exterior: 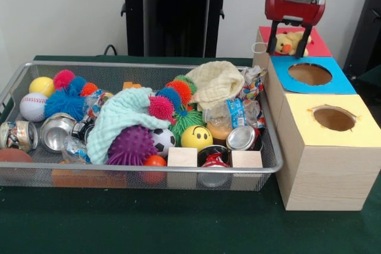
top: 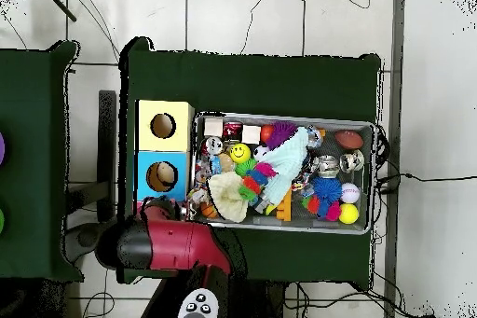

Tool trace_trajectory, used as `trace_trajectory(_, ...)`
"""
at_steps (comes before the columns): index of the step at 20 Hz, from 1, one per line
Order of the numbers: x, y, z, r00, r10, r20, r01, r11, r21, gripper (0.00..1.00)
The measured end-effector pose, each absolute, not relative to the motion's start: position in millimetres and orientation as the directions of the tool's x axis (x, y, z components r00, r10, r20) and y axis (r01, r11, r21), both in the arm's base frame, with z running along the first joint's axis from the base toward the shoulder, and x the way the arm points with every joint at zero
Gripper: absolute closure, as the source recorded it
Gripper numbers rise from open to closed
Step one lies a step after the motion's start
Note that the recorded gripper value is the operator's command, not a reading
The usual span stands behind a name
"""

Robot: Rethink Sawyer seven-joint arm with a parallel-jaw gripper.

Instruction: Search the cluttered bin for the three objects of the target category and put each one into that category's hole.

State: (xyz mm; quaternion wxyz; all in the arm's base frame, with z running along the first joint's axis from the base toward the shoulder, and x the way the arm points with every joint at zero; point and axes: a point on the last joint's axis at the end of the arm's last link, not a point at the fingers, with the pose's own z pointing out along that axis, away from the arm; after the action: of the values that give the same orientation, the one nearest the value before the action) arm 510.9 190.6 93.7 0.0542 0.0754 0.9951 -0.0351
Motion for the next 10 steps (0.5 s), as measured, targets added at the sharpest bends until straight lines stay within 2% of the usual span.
trace_trajectory(10, 510.4, 194.8, 92.0, -0.982, 0.155, -0.109, 0.162, 0.985, -0.058, 0.00)
